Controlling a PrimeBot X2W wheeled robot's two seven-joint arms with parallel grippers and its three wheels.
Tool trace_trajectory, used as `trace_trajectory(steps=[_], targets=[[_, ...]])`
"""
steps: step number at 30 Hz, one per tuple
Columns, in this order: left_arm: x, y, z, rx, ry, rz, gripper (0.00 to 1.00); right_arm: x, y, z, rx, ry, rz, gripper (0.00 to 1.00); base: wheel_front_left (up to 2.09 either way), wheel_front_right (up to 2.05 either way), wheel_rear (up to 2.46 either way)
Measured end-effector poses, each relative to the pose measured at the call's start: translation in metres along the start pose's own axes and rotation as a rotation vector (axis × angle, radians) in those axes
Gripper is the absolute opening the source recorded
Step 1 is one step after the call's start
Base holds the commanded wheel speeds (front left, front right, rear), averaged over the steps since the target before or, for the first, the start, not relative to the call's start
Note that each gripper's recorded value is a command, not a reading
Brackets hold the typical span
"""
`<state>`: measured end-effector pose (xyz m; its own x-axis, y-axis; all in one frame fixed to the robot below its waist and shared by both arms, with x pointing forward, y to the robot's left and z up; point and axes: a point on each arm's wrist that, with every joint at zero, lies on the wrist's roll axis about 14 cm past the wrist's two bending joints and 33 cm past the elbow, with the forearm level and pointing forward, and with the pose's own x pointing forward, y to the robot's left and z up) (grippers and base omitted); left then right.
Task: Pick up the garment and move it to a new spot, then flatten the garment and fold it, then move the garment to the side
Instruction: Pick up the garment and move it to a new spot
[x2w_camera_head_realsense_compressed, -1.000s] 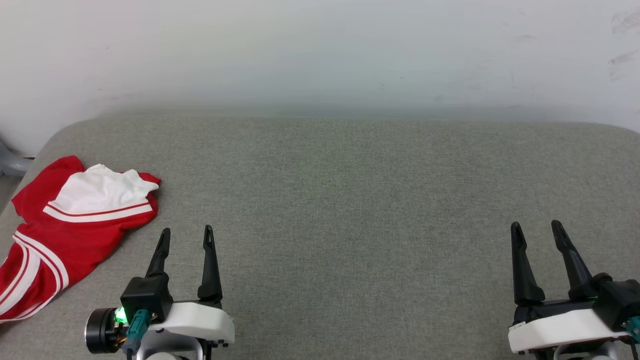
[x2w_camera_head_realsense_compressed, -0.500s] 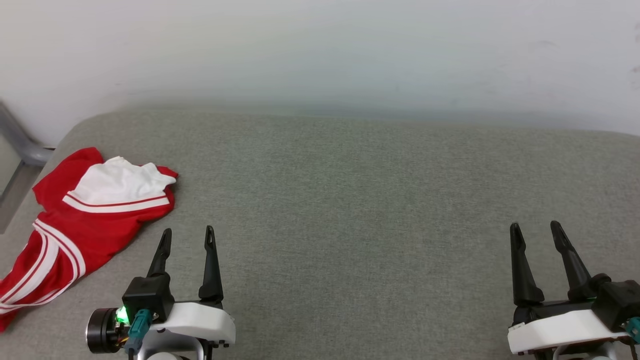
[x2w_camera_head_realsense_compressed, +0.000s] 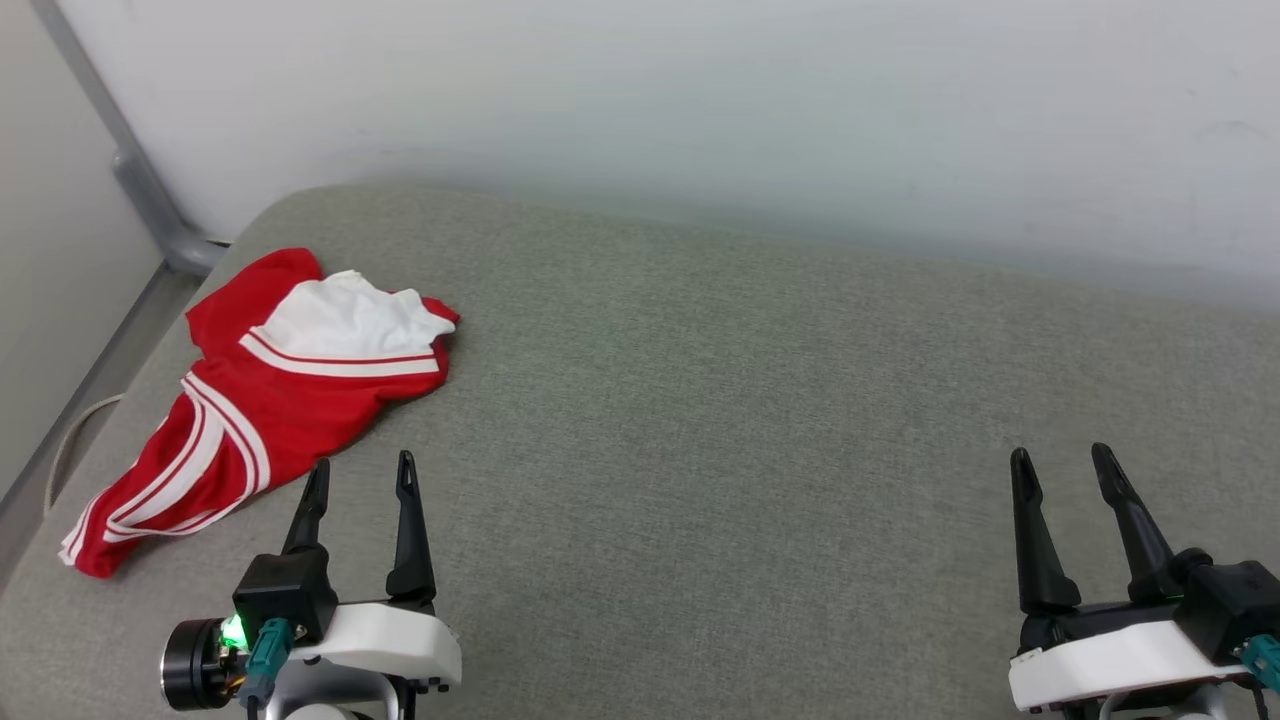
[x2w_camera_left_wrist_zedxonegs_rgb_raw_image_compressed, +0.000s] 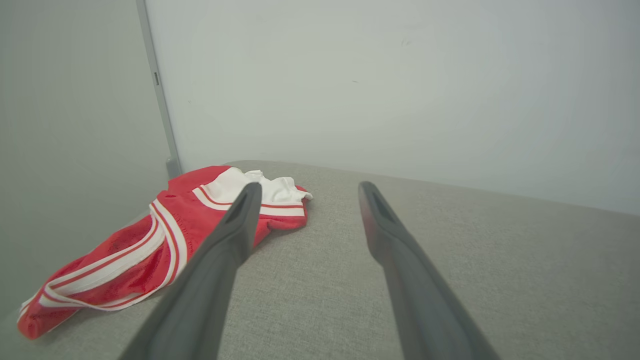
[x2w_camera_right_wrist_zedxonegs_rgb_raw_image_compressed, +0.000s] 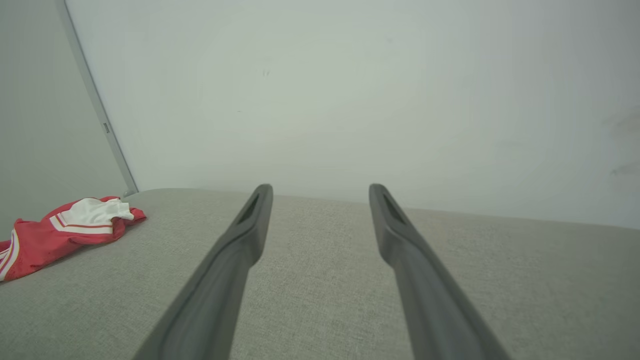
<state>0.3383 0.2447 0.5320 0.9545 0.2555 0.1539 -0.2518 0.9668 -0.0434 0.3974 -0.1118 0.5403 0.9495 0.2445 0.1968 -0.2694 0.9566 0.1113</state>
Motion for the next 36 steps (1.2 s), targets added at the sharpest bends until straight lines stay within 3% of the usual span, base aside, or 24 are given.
trace_trajectory(steps=[19,36], targets=[[-0.042,0.077,0.008,0.035,-0.002,0.233,1.0,0.034,0.076,-0.018,0.036,0.029,0.226,1.0,0.0,0.0,0.0],[-0.071,0.115,0.013,0.048,0.003,0.373,1.0,0.044,0.122,-0.032,0.063,0.057,0.356,1.0,0.0,0.0,0.0]])
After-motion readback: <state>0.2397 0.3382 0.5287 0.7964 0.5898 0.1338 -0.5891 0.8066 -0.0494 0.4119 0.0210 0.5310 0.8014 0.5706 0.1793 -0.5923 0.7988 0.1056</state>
